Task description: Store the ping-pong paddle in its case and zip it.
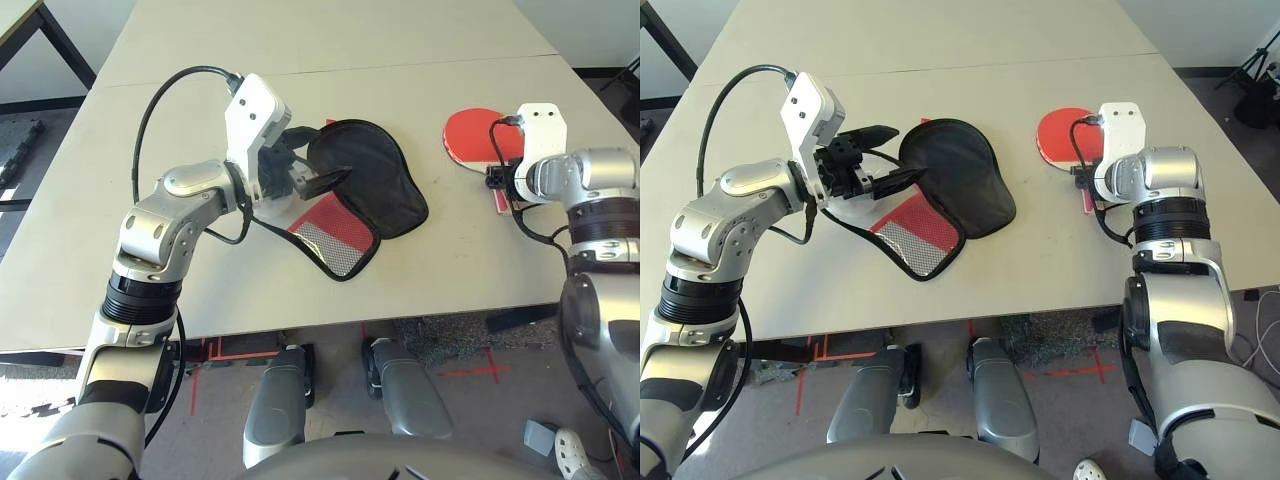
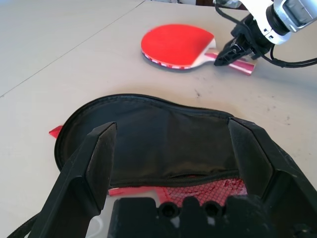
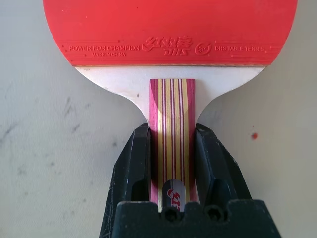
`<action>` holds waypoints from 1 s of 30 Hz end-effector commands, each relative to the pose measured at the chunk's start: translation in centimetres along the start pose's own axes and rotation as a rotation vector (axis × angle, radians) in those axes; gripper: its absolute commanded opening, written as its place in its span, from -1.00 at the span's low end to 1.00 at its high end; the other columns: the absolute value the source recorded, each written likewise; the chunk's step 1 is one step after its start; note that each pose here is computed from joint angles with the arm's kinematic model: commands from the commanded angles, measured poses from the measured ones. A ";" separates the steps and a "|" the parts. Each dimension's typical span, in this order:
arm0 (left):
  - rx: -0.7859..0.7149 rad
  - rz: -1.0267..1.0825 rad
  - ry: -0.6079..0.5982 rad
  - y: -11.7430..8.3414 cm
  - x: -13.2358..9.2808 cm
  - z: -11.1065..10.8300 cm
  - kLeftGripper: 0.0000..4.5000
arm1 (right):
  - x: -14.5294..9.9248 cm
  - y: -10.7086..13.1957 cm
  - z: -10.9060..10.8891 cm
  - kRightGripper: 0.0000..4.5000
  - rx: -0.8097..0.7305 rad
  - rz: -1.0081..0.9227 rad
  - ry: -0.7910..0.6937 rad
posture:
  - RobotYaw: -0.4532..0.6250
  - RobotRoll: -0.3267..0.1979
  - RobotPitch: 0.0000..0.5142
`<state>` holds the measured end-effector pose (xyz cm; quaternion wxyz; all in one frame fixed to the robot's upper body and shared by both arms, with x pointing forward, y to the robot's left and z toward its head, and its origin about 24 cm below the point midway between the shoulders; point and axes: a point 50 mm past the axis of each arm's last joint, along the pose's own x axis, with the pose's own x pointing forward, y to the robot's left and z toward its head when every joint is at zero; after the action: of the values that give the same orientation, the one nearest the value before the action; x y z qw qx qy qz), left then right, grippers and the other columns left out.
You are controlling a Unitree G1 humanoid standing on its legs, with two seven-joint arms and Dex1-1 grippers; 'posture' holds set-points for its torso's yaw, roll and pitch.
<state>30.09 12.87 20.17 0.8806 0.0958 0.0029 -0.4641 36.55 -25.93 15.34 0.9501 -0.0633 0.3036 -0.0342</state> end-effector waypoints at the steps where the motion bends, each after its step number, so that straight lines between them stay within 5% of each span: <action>1: 0.001 -0.014 0.014 -0.5 0.1 -0.5 1.00 | -1.1 0.9 2.0 -0.51 -0.045 0.002 -0.110 | -0.13 0.25 -0.35; 7: 0.000 -0.015 0.015 -0.5 0.2 -0.5 1.00 | -2.6 4.7 3.7 -0.51 -0.066 0.134 -0.164 | -0.12 0.25 -0.34; 16: 0.003 -0.008 0.022 -0.5 0.0 -0.6 1.00 | -4.4 11.4 3.2 -0.51 -0.164 0.352 -0.164 | -0.08 0.25 -0.32; 30: 0.066 0.021 0.107 0.0 -1.4 -0.7 1.00 | -3.8 14.3 1.1 -0.51 -0.231 0.478 -0.029 | -0.02 0.25 -0.30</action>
<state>29.61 14.07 19.71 0.8843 0.1335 0.0249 -0.4467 34.42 -11.73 16.35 0.9257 -0.0951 0.2979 0.2127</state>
